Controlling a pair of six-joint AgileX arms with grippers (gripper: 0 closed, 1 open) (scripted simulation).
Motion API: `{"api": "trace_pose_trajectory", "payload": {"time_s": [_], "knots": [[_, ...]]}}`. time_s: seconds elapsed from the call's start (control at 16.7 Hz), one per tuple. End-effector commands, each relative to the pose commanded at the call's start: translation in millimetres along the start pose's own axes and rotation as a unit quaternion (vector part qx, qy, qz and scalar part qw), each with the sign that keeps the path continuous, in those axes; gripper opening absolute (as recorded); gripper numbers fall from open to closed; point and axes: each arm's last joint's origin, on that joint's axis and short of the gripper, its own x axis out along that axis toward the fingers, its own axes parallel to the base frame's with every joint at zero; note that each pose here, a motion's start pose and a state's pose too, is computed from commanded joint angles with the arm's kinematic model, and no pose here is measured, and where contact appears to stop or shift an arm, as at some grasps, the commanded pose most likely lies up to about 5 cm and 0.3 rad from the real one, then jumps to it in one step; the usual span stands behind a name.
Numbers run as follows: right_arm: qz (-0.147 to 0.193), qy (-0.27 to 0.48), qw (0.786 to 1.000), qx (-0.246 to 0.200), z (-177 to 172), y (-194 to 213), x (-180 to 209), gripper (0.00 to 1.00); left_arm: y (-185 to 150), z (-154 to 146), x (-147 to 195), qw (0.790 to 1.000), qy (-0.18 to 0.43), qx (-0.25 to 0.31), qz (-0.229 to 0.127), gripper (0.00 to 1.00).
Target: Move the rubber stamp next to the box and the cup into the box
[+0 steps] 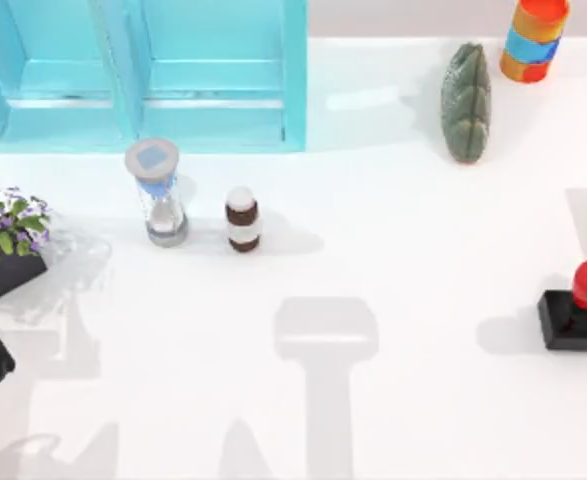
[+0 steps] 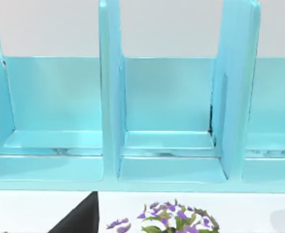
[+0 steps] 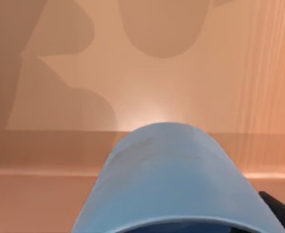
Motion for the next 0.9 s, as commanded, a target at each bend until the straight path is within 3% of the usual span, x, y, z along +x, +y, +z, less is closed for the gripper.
{"api": "trace_pose_trajectory", "payload": {"time_s": [0.9], "knots": [[-0.003, -0.004, 1.000, 0.002, -1, 6, 53, 0.00, 0, 0, 0, 1.000, 0.000, 0.000, 0.000, 1.00]]}}
